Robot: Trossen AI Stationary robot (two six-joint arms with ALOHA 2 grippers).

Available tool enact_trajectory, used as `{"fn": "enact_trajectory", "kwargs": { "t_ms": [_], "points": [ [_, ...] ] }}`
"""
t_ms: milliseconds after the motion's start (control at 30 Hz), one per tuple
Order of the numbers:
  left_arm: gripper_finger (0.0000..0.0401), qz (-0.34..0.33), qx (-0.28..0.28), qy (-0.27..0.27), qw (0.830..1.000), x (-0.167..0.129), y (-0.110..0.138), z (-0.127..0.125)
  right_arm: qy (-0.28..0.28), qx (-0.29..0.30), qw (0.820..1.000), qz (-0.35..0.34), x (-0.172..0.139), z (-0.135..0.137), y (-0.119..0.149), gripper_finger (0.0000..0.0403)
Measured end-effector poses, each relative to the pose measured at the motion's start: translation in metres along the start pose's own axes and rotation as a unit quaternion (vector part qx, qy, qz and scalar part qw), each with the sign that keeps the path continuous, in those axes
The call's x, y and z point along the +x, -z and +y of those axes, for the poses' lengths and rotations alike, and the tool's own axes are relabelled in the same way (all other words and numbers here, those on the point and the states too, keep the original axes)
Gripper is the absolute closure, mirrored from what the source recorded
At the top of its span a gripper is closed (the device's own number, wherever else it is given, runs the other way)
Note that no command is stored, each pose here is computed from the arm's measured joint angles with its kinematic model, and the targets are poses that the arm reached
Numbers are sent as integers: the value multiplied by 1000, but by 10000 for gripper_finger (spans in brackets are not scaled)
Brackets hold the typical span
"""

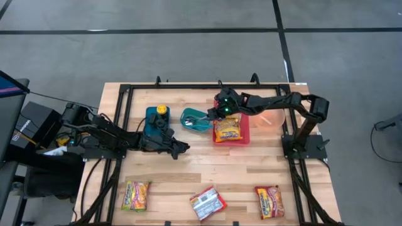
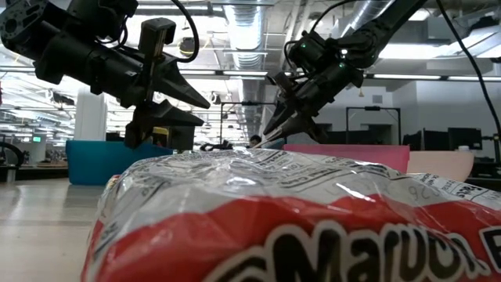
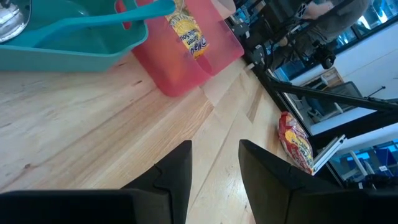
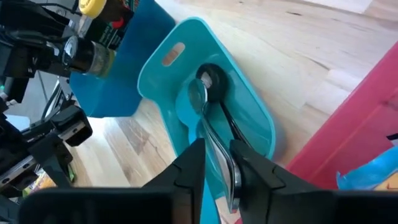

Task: Pick & Place Food Item
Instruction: Put the silver spoon into the green bin, then put the green noodle pack into the red bin

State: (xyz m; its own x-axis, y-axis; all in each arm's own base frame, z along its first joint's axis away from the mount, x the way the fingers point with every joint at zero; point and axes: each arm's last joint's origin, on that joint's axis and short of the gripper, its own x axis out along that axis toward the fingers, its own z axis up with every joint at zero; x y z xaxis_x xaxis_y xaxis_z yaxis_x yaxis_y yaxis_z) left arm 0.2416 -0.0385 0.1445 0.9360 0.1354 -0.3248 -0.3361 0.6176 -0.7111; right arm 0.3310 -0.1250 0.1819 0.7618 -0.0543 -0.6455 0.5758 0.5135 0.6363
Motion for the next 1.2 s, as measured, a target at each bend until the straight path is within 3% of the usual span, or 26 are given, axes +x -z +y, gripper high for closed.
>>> {"fn": "enact_trajectory", "kwargs": {
  "t_ms": [633, 1200],
  "points": [
    [274, -1, 0, -1, 1000, 0, 0, 0, 37, -12, 999, 21, -7, -15, -4, 271],
    [274, -1, 0, -1, 1000, 0, 0, 0, 40, -94, 995, 14, -63, 3, -7, 264]
  ]
}}
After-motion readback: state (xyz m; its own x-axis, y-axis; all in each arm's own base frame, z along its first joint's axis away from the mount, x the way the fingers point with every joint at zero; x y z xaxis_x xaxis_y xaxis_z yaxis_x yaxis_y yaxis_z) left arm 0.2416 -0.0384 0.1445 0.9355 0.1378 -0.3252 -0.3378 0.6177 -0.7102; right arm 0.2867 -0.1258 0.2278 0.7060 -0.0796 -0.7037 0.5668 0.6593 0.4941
